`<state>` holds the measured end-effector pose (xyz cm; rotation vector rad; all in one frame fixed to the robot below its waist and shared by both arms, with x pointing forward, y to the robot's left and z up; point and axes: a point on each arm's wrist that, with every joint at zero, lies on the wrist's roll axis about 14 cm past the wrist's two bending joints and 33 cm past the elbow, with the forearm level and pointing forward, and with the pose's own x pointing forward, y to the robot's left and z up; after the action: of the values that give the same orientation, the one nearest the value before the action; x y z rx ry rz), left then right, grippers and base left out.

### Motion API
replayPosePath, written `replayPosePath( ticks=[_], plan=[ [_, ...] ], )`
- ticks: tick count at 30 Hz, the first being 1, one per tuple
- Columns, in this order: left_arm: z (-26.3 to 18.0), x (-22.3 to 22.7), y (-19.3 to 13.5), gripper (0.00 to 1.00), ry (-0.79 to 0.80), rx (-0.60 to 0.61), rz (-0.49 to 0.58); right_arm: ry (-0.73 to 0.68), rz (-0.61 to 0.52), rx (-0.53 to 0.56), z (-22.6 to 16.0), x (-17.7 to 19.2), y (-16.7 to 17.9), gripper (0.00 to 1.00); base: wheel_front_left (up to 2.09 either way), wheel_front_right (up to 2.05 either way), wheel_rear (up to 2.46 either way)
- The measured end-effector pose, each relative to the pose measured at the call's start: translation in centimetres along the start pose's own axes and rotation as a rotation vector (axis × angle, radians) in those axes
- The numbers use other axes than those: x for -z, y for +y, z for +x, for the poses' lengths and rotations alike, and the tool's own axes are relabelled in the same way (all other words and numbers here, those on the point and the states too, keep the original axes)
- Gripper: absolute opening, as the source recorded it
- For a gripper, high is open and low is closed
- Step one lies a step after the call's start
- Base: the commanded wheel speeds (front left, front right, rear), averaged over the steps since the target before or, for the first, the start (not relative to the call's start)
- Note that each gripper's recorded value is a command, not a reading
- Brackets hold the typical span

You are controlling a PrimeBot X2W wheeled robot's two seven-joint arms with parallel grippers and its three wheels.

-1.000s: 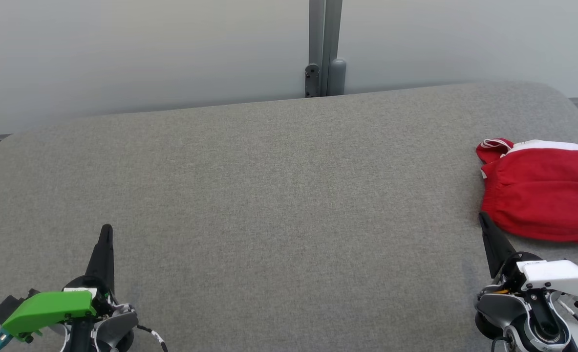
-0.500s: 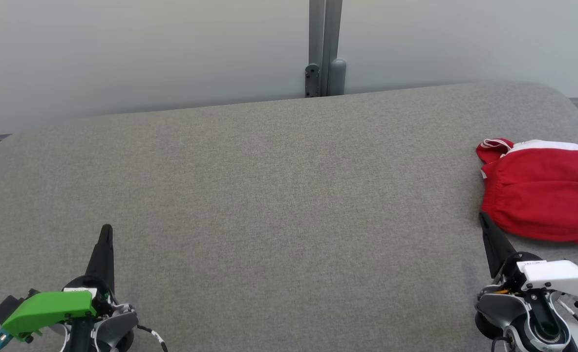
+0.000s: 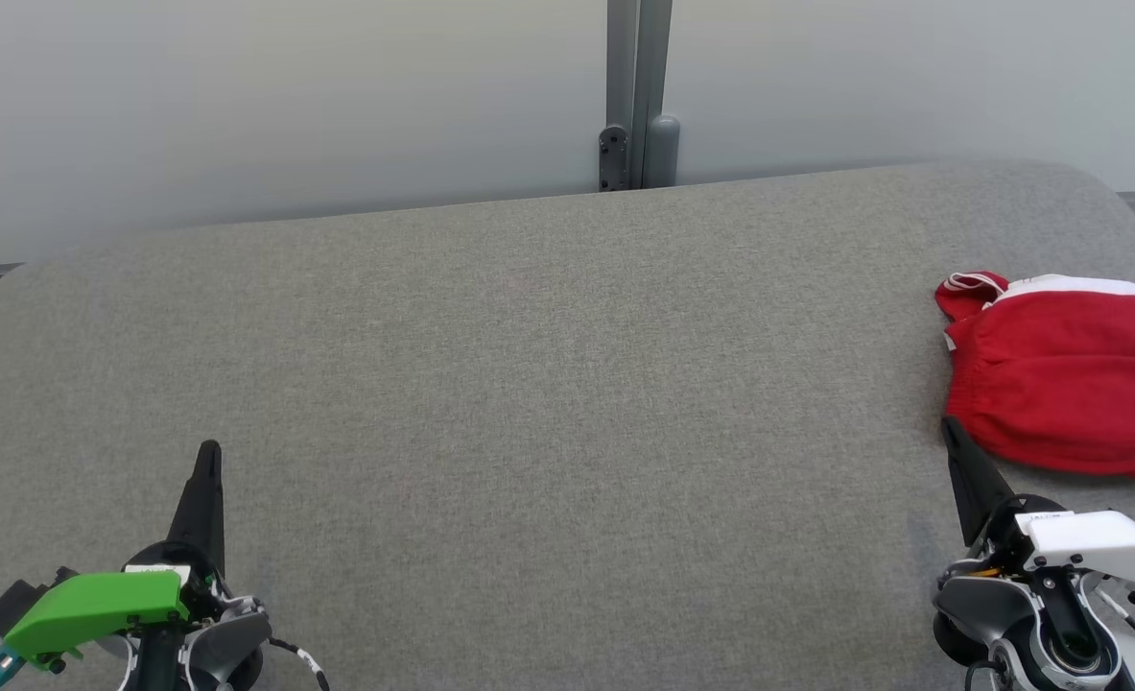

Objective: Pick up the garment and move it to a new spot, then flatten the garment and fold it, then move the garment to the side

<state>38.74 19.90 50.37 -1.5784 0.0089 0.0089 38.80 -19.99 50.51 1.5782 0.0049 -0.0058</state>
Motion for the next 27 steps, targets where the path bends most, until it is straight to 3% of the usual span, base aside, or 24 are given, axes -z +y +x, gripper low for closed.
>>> replayPosePath(
  ticks=[27],
  plan=[
    [0.00, -0.01, -0.01, 0.00, 0.000, 0.000, 0.000, 0.001, 0.000, 0.000, 0.00, 0.03, -0.01, 0.00, 0.00, 0.00, 0.00]
  ],
)
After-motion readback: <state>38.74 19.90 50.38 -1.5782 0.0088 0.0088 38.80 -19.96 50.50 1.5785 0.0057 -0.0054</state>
